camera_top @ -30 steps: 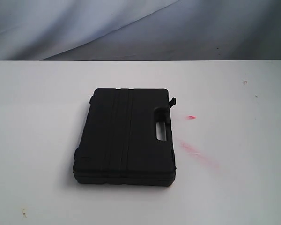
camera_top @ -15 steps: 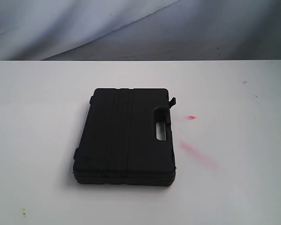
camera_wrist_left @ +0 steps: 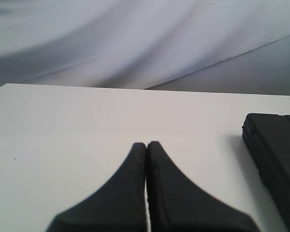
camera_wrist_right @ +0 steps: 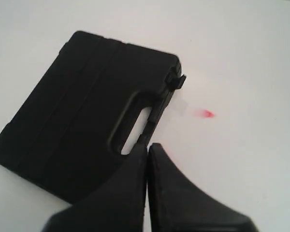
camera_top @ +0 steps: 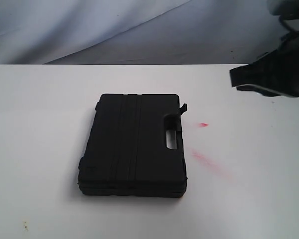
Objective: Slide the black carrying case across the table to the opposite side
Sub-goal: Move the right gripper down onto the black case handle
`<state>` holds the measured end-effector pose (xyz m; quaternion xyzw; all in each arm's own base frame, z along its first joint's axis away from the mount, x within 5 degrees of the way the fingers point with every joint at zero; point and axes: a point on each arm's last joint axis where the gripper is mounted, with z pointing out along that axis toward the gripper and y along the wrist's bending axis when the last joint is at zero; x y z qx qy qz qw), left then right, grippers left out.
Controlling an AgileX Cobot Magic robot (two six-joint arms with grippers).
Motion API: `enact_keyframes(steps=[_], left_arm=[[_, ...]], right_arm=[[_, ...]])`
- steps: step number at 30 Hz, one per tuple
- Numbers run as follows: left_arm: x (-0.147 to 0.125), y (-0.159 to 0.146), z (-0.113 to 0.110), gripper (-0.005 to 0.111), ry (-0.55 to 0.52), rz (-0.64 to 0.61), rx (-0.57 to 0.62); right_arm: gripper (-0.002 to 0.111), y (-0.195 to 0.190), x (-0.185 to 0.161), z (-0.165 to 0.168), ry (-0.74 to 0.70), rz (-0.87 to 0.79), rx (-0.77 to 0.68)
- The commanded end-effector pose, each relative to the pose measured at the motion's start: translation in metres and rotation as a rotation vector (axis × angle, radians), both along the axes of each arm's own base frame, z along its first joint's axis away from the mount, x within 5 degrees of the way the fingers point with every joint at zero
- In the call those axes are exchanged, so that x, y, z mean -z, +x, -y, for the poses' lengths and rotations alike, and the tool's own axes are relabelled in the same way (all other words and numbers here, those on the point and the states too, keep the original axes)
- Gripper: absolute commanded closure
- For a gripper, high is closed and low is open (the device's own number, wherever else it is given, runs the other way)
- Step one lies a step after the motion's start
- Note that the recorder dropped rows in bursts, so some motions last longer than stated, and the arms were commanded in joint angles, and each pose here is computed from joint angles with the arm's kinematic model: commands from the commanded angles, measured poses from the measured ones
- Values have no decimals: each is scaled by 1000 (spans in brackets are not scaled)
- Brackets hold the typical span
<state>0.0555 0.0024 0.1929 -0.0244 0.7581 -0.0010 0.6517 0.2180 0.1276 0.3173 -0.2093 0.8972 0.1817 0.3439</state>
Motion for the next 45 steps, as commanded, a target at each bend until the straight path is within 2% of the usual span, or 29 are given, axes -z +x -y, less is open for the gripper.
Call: enact_keyframes(steps=[1, 5, 18, 23, 28, 36, 45], left_arm=[[1, 0, 0, 107, -1, 3, 4], [1, 0, 0, 107, -1, 3, 4], [1, 0, 0, 107, 2, 3, 5], [1, 0, 0, 107, 2, 3, 5], [1, 0, 0, 107, -1, 3, 5], [1, 0, 0, 107, -1, 3, 5], [1, 0, 0, 107, 1, 3, 5]], right_arm=[[108, 7, 13, -13, -3, -58, 2], [108, 11, 24, -16, -26, -107, 2], [108, 4, 39, -9, -304, -164, -90], [108, 5, 42, -11, -289, -194, -39], [108, 18, 50, -36, -351, -326, -70], [108, 53, 51, -80, -303, -397, -78], [108, 87, 89, -105, -333, -469, -62]])
